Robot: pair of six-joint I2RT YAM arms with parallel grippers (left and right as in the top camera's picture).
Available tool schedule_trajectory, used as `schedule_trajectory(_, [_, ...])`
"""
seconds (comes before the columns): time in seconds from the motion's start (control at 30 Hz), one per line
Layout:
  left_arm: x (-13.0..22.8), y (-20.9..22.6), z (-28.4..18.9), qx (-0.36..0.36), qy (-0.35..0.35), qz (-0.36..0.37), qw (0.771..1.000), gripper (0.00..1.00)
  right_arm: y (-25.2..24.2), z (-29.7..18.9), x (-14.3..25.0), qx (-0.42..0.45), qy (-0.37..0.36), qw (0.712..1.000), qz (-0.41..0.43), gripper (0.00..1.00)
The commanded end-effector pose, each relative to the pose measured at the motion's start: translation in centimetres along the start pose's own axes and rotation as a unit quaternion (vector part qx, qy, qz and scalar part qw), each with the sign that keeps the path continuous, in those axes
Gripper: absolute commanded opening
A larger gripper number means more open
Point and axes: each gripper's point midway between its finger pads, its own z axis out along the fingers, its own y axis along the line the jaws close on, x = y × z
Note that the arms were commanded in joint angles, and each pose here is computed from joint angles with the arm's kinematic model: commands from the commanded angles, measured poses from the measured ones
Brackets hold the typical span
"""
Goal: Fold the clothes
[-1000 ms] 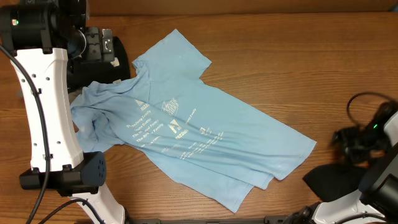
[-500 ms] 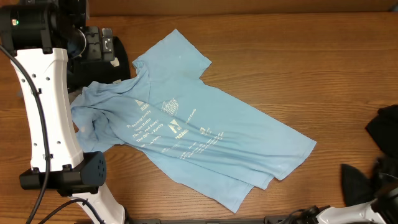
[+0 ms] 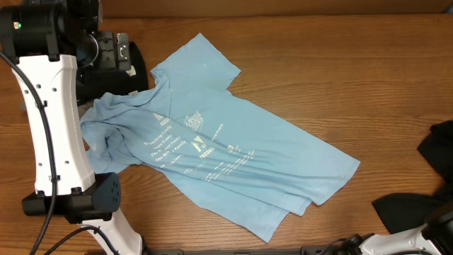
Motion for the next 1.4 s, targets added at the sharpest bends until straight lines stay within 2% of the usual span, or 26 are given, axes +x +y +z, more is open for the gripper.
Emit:
schedule_trajectory(0.0, [-0.1, -1.5, -0.7, 0.04, -0.008, 0.012, 0.999, 1.0, 6.9, -0.7, 6.5, -0.089, 0.077, 0.984, -0.132, 0.68])
schedule_trajectory(0.13, [-0.1, -2.3, -0.7, 0.063, -0.007, 0.012, 0.998, 1.0, 5.9, 2.7, 12.8, 0.033, 0.115, 0.972, -0.203, 0.76])
schedule_trajectory(0.23, [-0.1, -2.3, -0.7, 0.063, -0.007, 0.013, 0.998, 1.0, 3.0, 4.9, 14.8, 0.161, 0.092, 0.944, -0.272, 0.78])
schedule_trajectory(0.3, [-0.1, -2.3, -0.7, 0.063, -0.006, 0.012, 0.998, 1.0, 1.6, 6.0, 16.3, 0.208, 0.085, 0.926, -0.304, 0.78])
schedule_trajectory(0.43, [0.0, -2.5, -0.7, 0.067, -0.006, 0.013, 0.998, 1.0, -1.1, 8.7, 20.4, 0.225, 0.114, 0.902, -0.351, 0.78])
schedule_trajectory(0.5, [0.0, -2.5, -0.7, 0.067, -0.006, 0.013, 0.998, 1.0, -3.0, 9.3, 21.1, 0.242, 0.121, 0.895, -0.356, 0.79])
schedule_trajectory(0.57, [0.0, -2.5, -0.7, 0.067, -0.006, 0.013, 0.998, 1.0, -4.6, 10.0, 23.0, 0.231, 0.159, 0.897, -0.341, 0.77])
schedule_trajectory(0.9, [-0.2, -2.5, -0.7, 0.066, -0.009, 0.013, 0.998, 1.0, -9.2, 10.1, 27.0, 0.232, 0.245, 0.888, -0.313, 0.71])
schedule_trajectory(1.0, [-0.3, -2.5, -0.7, 0.067, -0.012, 0.013, 0.998, 1.0, -9.9, 10.9, 27.2, 0.224, 0.237, 0.891, -0.316, 0.61])
schedule_trajectory(1.2, [-0.4, -2.5, -0.7, 0.066, -0.014, 0.013, 0.998, 1.0, -6.4, 12.5, 25.7, 0.173, 0.192, 0.907, -0.331, 0.05])
schedule_trajectory(1.3, [-0.4, -2.5, -0.7, 0.066, -0.014, 0.013, 0.998, 1.0, -2.4, 12.7, 23.8, 0.134, 0.155, 0.92, -0.334, 0.04])
schedule_trajectory(1.37, [-0.4, -2.5, -0.7, 0.066, -0.014, 0.013, 0.998, 1.0, 2.2, 12.2, 21.3, 0.091, 0.11, 0.931, -0.335, 0.04])
